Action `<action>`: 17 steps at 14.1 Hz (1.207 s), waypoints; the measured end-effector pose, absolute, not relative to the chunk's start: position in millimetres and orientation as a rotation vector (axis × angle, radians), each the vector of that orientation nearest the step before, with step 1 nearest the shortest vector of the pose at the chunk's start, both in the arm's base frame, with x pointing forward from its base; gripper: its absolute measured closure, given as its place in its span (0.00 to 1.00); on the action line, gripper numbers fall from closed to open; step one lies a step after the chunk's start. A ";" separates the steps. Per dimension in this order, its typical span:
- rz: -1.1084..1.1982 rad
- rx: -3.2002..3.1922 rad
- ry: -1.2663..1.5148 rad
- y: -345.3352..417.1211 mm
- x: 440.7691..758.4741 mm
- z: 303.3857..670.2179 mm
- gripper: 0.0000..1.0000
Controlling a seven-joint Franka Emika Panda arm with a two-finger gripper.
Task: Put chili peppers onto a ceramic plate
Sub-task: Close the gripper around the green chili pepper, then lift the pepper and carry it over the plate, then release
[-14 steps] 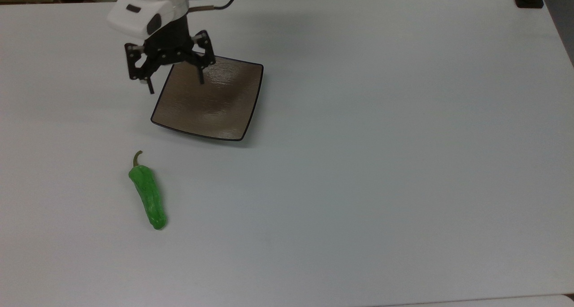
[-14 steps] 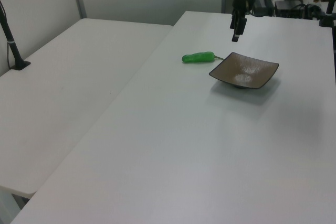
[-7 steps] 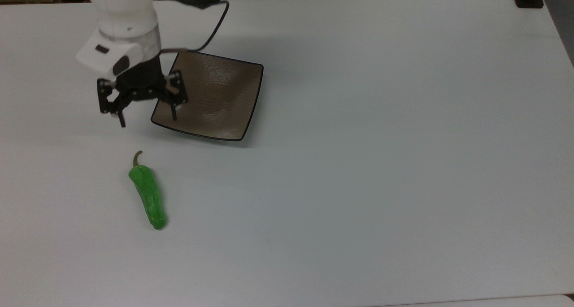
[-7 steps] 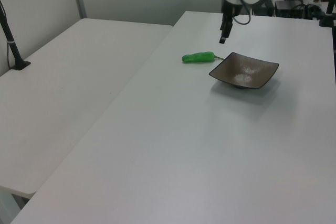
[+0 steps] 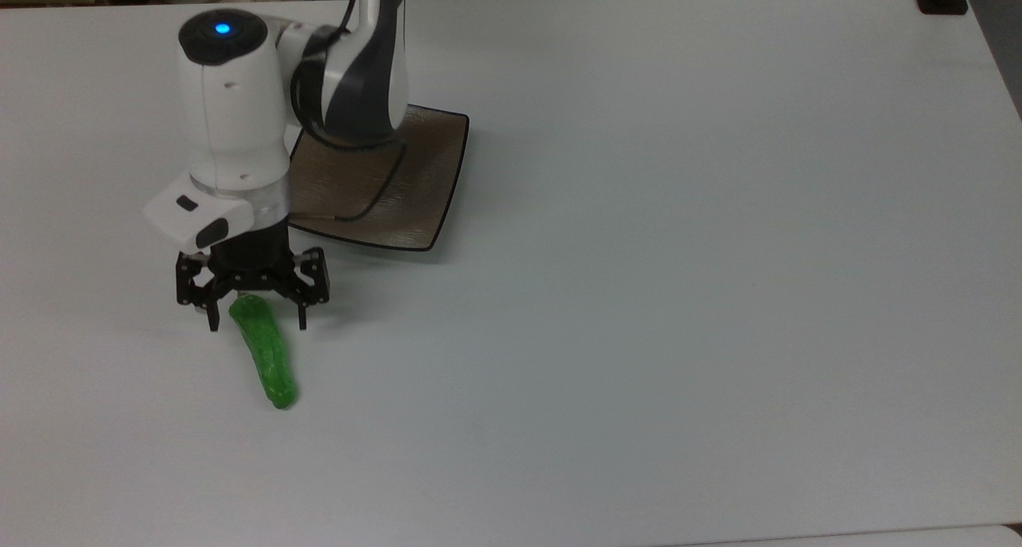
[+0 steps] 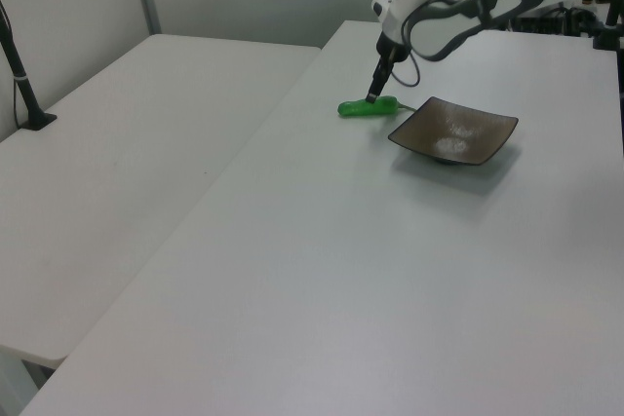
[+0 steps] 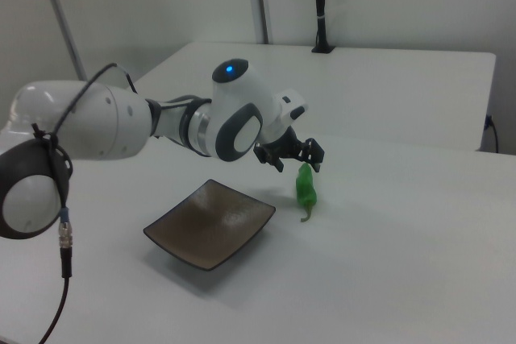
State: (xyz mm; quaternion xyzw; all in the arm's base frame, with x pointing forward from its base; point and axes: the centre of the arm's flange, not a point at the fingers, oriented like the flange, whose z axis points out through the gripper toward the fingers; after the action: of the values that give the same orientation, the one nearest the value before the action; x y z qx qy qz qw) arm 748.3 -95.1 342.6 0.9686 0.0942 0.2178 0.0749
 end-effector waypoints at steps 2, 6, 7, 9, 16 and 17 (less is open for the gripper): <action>0.703 2.898 0.244 -92.6 755.8 326.5 0.00; 0.689 2.909 0.251 -86.2 760.9 305.2 0.01; 0.683 2.912 0.254 -85.1 761.1 301.9 0.10; 0.678 2.913 0.256 -84.3 761.2 298.7 0.19; 0.741 2.893 0.245 -86.9 766.3 325.7 0.70; 0.767 2.891 0.233 -88.0 766.3 338.1 0.70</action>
State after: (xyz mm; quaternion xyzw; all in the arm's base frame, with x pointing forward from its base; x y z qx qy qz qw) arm 766.3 -88.0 338.1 0.9613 0.0774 0.2549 0.0707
